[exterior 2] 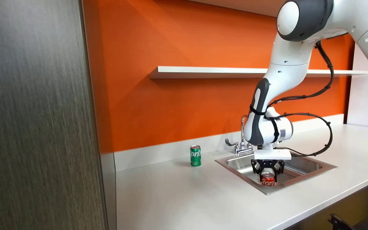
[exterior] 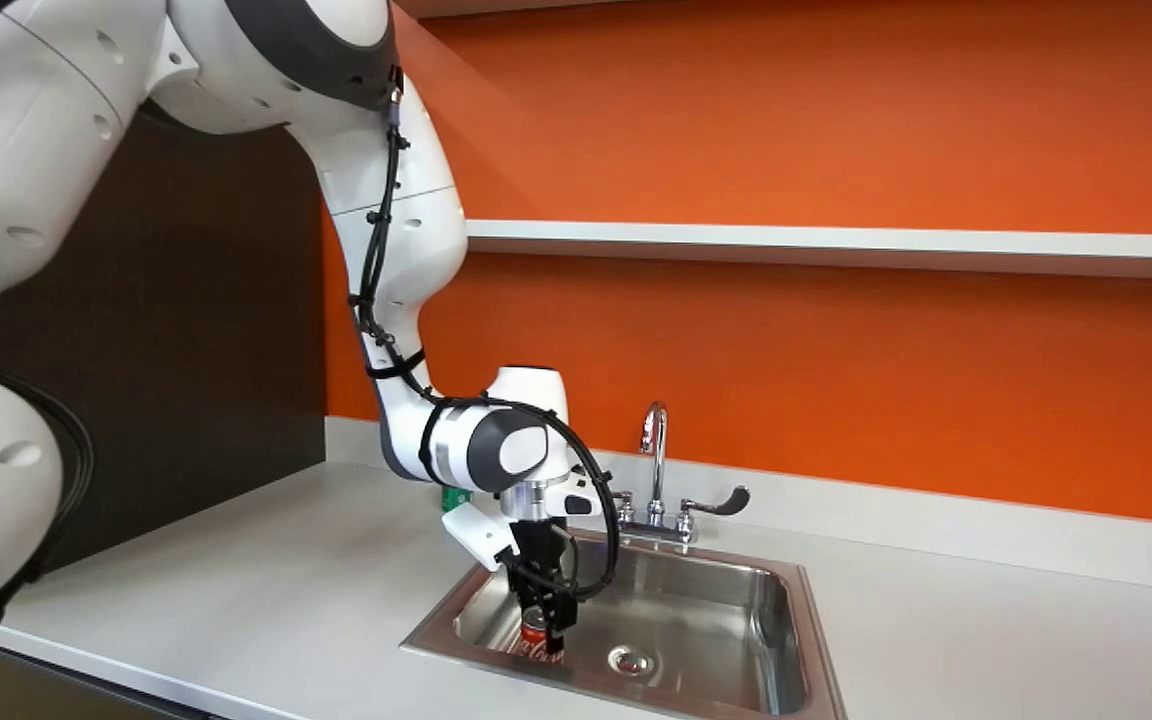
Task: Move the cola can to the counter to the left of the sink
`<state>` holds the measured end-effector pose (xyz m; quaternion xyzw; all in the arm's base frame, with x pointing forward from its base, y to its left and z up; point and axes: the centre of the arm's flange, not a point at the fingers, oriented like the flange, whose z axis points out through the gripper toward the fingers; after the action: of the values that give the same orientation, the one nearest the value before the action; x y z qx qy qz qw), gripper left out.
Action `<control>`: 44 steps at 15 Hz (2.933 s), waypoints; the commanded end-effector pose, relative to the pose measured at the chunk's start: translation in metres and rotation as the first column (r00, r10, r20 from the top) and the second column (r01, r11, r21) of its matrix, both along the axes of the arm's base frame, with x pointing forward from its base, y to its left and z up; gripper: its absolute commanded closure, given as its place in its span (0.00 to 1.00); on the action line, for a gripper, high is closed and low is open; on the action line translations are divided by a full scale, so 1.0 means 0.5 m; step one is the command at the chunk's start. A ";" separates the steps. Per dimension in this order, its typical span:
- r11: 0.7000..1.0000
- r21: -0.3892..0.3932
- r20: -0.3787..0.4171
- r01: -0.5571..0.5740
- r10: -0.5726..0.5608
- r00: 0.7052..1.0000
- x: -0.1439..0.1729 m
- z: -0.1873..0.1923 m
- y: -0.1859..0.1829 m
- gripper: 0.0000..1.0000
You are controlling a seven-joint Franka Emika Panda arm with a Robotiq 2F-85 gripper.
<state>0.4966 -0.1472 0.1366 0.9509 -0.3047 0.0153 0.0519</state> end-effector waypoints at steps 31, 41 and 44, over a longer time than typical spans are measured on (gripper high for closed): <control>0.929 0.008 0.053 -0.371 0.370 0.928 -0.002 0.269 0.394 0.61; 0.904 0.020 0.015 -0.426 0.426 0.904 -0.041 0.235 0.452 0.61; 0.904 0.023 0.009 -0.428 0.428 0.904 -0.050 0.229 0.454 0.61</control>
<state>0.4783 0.0741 0.2458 0.9957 -0.0836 0.0236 0.0331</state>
